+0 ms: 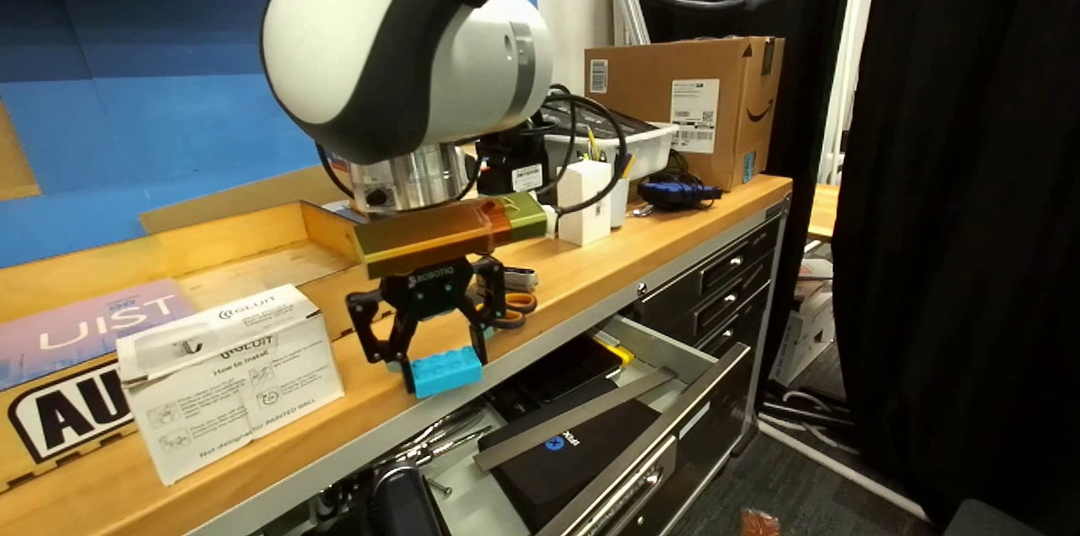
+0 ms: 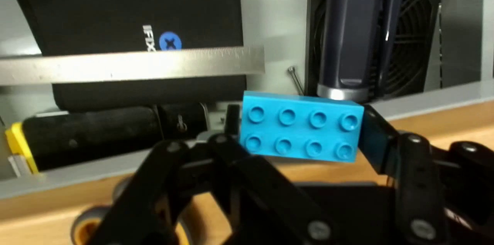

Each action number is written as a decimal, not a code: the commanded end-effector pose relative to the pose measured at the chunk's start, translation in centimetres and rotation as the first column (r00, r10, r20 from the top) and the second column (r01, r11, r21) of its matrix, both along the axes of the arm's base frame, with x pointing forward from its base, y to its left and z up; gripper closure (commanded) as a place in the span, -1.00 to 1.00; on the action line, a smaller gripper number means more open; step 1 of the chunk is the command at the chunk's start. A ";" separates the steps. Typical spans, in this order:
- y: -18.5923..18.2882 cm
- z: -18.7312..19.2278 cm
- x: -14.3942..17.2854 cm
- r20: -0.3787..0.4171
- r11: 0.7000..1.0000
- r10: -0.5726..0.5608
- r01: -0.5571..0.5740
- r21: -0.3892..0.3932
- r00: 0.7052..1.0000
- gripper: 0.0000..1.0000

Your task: Put the blue object in the drawer and close it

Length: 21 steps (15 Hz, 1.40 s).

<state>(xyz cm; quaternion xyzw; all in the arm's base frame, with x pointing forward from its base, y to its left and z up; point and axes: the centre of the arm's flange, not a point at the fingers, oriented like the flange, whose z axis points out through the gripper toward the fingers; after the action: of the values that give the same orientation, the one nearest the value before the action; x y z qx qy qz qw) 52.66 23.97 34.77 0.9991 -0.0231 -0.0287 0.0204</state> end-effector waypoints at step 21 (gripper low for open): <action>-14.0 -8.3 -17.6 -0.165 0.914 -0.361 0.383 0.132 0.918 -1.00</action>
<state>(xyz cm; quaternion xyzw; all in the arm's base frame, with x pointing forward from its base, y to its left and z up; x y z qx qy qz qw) 39.48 10.96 25.24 0.9718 -0.2002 -0.1160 -0.0464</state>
